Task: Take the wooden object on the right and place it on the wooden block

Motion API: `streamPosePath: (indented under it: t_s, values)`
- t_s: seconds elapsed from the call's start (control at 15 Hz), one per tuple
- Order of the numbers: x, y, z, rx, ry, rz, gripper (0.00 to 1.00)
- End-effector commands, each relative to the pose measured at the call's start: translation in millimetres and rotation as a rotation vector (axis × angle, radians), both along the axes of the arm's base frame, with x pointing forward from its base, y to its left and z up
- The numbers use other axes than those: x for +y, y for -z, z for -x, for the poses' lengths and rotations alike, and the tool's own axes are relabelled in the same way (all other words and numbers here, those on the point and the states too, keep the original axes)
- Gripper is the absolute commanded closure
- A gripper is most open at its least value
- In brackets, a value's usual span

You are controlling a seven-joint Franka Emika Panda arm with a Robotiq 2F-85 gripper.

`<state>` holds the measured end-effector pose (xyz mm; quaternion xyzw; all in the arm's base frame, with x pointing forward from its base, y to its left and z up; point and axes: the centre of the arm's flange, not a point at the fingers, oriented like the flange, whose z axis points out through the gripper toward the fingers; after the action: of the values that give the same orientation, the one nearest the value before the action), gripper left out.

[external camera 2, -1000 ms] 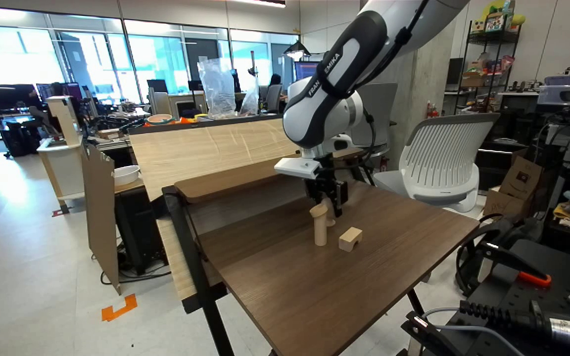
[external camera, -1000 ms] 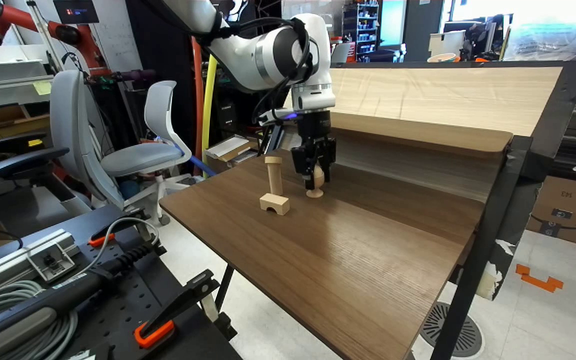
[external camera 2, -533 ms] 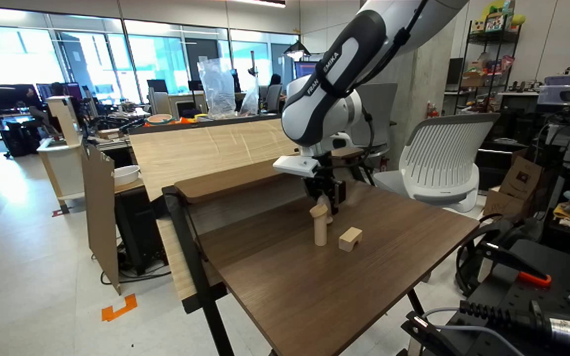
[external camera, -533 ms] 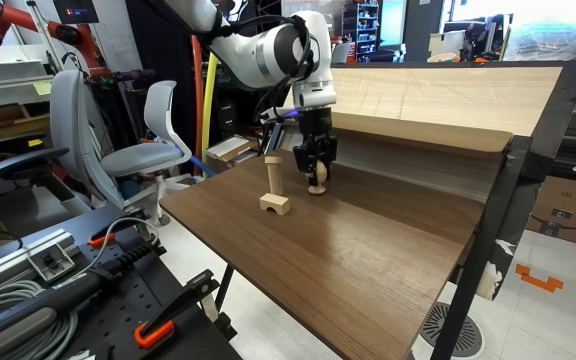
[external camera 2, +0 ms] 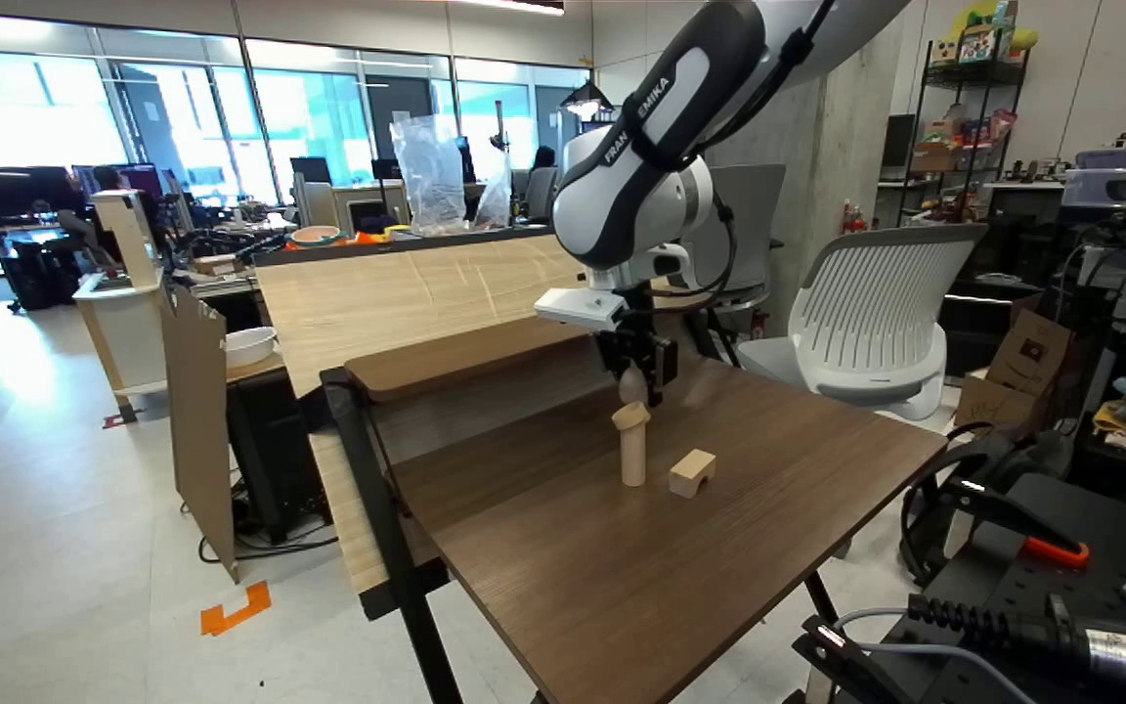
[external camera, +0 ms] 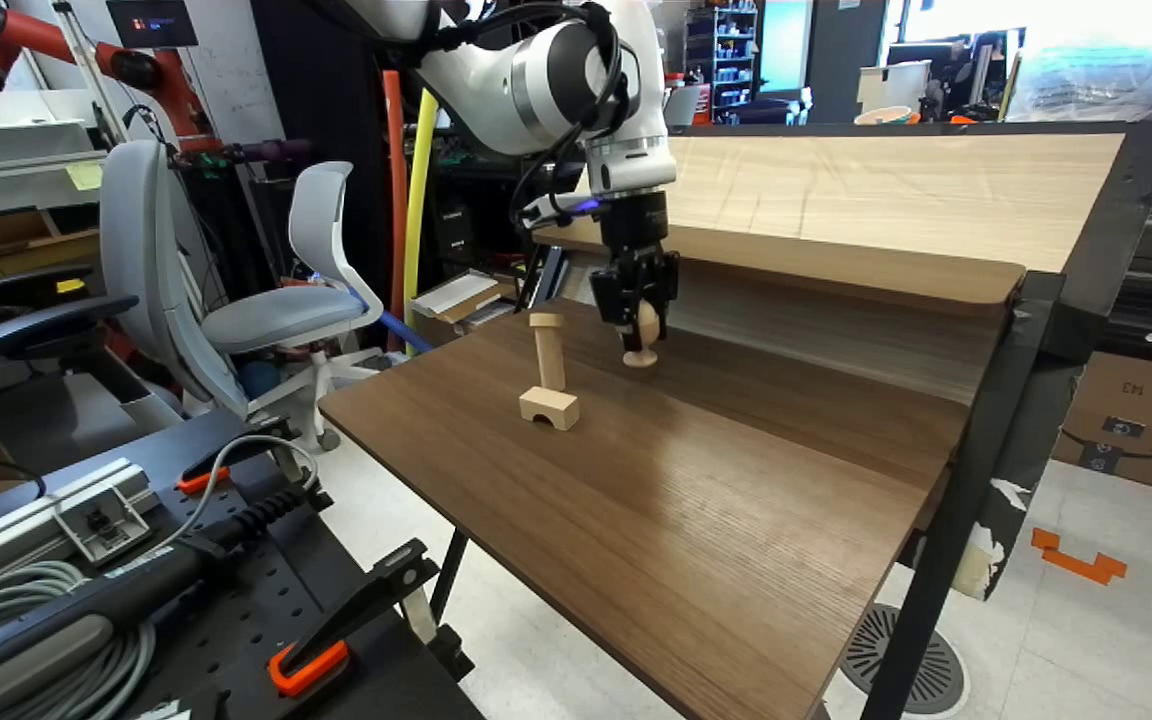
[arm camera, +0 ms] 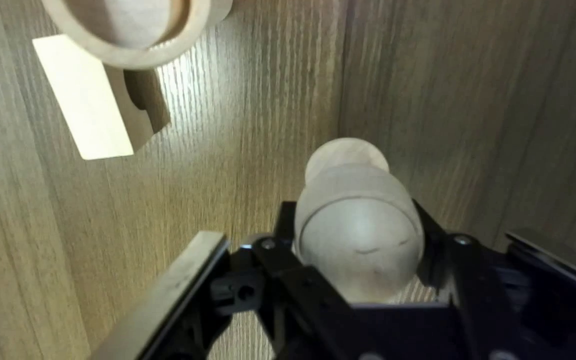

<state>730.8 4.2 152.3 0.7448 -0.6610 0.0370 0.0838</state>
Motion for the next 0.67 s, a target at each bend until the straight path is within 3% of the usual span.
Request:
streamPosePath:
  t_s: [0.0, 0.6]
  values:
    - [-6.2, -22.0, 22.1, -0.006, -0.011, 0.010, 0.72]
    - [-16.4, -47.6, 72.1, 0.012, -0.061, 0.001, 0.72]
